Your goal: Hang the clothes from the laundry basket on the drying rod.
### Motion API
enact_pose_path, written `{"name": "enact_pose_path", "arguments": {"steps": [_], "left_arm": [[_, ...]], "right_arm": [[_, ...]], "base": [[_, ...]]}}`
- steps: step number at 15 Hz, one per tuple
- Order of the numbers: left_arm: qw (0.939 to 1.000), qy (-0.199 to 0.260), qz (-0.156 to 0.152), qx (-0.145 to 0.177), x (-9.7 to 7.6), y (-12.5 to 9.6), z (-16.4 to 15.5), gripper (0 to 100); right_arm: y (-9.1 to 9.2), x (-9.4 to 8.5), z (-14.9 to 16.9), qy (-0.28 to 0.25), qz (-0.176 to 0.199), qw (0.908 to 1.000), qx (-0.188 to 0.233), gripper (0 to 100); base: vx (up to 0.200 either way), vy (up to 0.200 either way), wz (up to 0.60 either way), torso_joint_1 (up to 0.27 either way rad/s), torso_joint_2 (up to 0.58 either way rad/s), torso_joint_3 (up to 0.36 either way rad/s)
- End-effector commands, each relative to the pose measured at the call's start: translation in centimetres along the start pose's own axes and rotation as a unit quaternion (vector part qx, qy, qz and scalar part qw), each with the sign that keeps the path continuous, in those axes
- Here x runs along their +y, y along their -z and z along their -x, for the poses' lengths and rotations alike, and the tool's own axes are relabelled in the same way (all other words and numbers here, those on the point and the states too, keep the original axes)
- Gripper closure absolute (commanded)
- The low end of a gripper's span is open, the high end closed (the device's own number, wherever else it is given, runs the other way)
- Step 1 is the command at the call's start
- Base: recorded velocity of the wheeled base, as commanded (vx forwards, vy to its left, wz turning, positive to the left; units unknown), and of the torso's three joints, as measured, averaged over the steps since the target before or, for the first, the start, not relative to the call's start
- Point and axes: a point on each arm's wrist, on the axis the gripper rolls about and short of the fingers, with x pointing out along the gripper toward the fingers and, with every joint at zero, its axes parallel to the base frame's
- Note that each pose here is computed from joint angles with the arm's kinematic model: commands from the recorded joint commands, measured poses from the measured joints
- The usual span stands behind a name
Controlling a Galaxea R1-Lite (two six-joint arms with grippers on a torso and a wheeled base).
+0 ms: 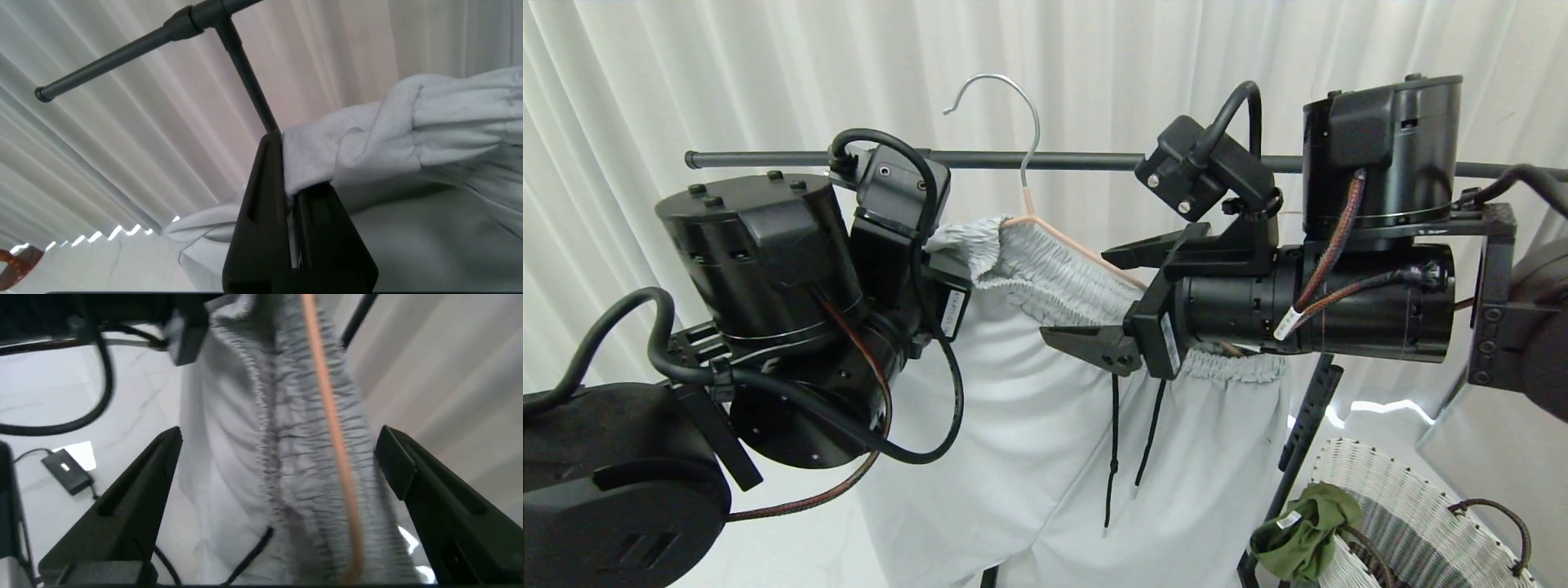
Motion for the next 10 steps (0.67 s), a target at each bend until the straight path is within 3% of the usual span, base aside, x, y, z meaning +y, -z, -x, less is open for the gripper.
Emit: {"name": "enact_pose_path", "arguments": {"steps": [1, 3, 5, 10], "left_arm": [[1.0000, -0.005, 0.000, 0.002, 0.1, 0.0, 0.0, 100], [0.9998, -0.020, 0.000, 0.008, 0.2, -0.1, -0.1, 100], [0.9983, -0.053, 0.001, 0.023, 0.1, -0.2, -0.3, 100], [0.9981, -0.058, 0.018, 0.009, 0.2, -1.4, 0.1, 100]], "right_arm": [[-0.2, -1.2, 0.0, 0.050, 0.000, 0.9988, -0.001, 0], [-0.3, -1.7, -0.4, 0.104, 0.012, 0.9945, -0.001, 0], [-0.1, -2.2, -1.7, 0.164, 0.065, 0.9841, -0.019, 0], [0.2, -2.6, -3.6, 0.205, 0.099, 0.9726, -0.048, 0]], "base": [[0.000, 0.000, 0.00, 0.000, 0.00, 0.000], [0.000, 0.000, 0.00, 0.000, 0.00, 0.000], [0.000, 0.000, 0.00, 0.000, 0.00, 0.000], [0.000, 0.000, 0.00, 0.000, 0.00, 0.000]]}}
